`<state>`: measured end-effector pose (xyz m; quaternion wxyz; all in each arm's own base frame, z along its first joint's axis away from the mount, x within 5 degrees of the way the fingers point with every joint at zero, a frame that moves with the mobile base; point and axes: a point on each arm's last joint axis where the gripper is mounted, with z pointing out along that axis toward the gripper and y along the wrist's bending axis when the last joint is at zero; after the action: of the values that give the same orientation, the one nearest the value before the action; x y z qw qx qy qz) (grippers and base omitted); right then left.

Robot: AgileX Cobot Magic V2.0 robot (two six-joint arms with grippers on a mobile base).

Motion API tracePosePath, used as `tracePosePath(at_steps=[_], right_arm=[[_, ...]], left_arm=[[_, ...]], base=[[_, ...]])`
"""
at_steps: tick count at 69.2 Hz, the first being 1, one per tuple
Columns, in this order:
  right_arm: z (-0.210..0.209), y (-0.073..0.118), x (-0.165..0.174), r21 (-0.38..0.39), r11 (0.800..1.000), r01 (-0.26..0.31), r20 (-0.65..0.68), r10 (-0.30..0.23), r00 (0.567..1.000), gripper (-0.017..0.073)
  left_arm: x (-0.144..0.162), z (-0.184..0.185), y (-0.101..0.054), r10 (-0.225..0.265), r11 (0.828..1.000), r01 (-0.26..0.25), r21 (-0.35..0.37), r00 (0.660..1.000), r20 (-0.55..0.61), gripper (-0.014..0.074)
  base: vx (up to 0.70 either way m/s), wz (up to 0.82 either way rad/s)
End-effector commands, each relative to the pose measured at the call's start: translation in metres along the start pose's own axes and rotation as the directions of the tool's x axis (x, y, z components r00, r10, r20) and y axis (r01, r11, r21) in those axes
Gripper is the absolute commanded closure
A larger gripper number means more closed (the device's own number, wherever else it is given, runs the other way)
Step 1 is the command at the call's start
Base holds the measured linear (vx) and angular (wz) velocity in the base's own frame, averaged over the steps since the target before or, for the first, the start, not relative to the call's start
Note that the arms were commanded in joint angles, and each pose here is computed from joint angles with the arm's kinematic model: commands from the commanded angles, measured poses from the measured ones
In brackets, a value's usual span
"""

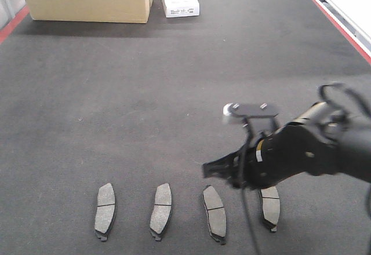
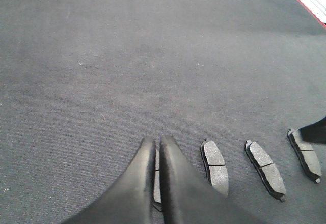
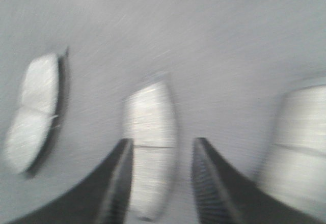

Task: Move and align brake pads A on conveyor
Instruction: 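Open the right gripper, release the pad, and lift it away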

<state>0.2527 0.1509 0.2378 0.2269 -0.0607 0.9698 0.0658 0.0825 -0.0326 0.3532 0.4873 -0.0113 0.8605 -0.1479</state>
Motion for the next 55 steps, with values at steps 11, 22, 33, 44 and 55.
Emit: tracePosePath(at_steps=[11,22,33,44,55], right_arm=[[-0.053,-0.016,-0.003,0.071,0.997,0.03,0.116,-0.038,0.993,0.0574],[-0.069,-0.028,0.022,0.032,0.999,0.016,0.176,-0.021,0.984,0.0562],[-0.078,-0.046,0.061,0.021,1.0,-0.009,0.19,0.005,0.982,0.0562],[-0.092,-0.061,0.091,-0.002,1.0,-0.031,0.237,0.031,0.971,0.0562],[-0.109,-0.075,0.116,-0.039,0.999,0.008,0.37,0.007,0.929,0.0562]], left_arm=[[-0.011,-0.003,-0.005,0.004,0.999,-0.007,0.037,0.998,0.064,0.06],[-0.011,-0.003,-0.005,0.004,0.999,-0.007,0.037,0.998,0.064,0.06],[-0.011,-0.003,-0.005,0.004,0.999,-0.007,0.037,0.998,0.064,0.06],[-0.011,-0.003,-0.005,0.004,0.999,-0.007,0.037,0.998,0.064,0.06],[-0.011,-0.003,-0.005,0.004,0.999,-0.007,0.037,0.998,0.064,0.06]], base=[[0.0,0.0],[0.0,0.0],[0.0,0.0],[0.0,0.0],[0.0,0.0]])
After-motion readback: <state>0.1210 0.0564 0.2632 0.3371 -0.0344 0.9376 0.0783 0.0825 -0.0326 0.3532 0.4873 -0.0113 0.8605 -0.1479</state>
